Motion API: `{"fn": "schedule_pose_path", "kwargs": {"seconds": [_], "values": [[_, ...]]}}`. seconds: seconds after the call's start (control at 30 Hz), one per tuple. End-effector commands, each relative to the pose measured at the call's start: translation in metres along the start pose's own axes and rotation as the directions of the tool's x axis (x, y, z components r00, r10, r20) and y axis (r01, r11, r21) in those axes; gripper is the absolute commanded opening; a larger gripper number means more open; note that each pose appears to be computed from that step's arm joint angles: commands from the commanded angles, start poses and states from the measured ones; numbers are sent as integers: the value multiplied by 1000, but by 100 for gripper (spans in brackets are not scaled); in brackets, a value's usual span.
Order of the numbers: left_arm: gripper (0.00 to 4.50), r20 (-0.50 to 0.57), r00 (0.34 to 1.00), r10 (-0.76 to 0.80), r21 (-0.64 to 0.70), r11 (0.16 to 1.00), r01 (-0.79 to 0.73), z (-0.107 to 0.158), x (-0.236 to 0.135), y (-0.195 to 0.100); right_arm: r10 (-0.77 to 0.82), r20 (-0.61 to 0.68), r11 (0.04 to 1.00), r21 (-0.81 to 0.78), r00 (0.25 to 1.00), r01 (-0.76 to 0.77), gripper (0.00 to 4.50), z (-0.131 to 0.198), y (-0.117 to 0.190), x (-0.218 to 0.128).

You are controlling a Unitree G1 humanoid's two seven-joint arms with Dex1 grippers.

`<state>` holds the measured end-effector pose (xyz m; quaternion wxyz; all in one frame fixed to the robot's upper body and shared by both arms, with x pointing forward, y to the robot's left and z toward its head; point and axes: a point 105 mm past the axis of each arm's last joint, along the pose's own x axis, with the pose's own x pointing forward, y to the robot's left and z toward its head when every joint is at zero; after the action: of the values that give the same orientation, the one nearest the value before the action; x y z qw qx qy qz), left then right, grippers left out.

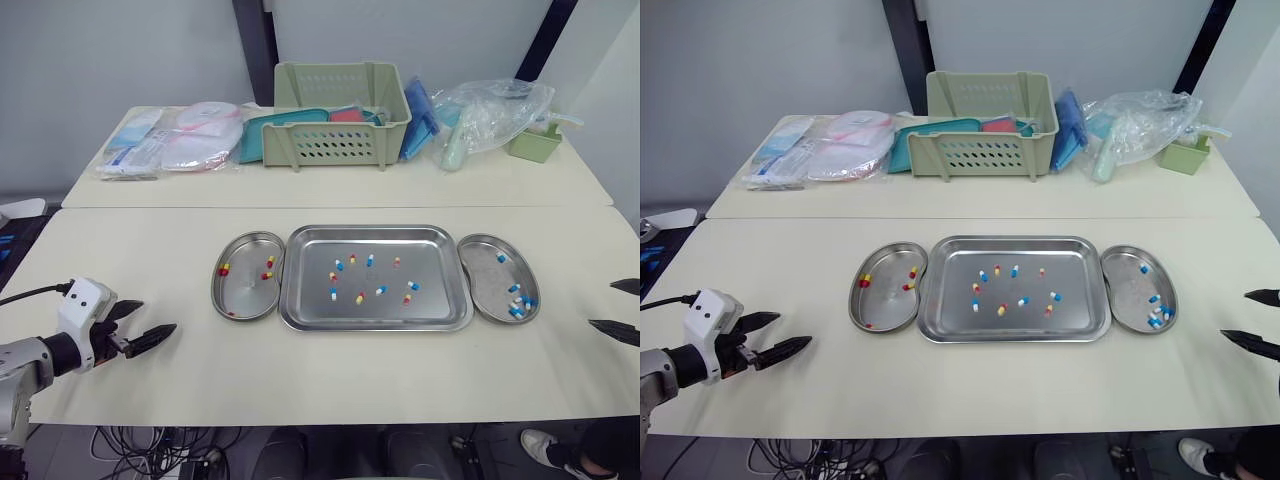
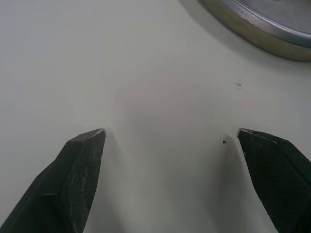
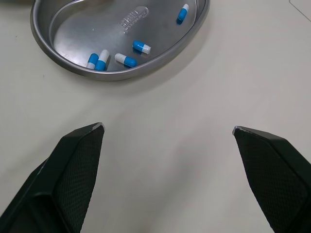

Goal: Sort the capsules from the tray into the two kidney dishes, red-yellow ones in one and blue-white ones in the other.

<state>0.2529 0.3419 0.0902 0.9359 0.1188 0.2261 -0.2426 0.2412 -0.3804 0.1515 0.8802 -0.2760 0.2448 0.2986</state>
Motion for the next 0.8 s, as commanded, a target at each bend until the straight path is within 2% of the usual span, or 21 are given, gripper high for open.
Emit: {"fn": "schedule_pose_path", "kwargs": {"seconds": [0.03, 0.3, 0.37, 0.47, 0.53, 0.8], "values": [[450, 43, 999, 4, 22, 1000, -5, 15, -11, 1, -35, 22, 999, -34, 999, 36, 448, 10, -8, -10], [450, 41, 998, -56, 3, 998, 56, 10, -26, -17, -31, 5, 999, -27, 1000, 31, 448, 5, -6, -13], [450, 56, 990, -130, 8, 991, 130, 13, -27, -33, -46, -7, 999, -29, 999, 45, 448, 2, -8, -16], [450, 165, 956, -242, 76, 970, 232, 28, -23, -63, -58, -26, 998, -25, 998, 57, 448, -5, -8, -20], [450, 230, 940, -252, 135, 965, 225, 36, -18, -75, -73, -44, 997, -44, 996, 71, 448, -10, -9, -23], [450, 351, 839, -416, 150, 909, 389, 50, 2, -134, -64, -58, 997, -42, 996, 62, 448, -19, 5, -30]]}}
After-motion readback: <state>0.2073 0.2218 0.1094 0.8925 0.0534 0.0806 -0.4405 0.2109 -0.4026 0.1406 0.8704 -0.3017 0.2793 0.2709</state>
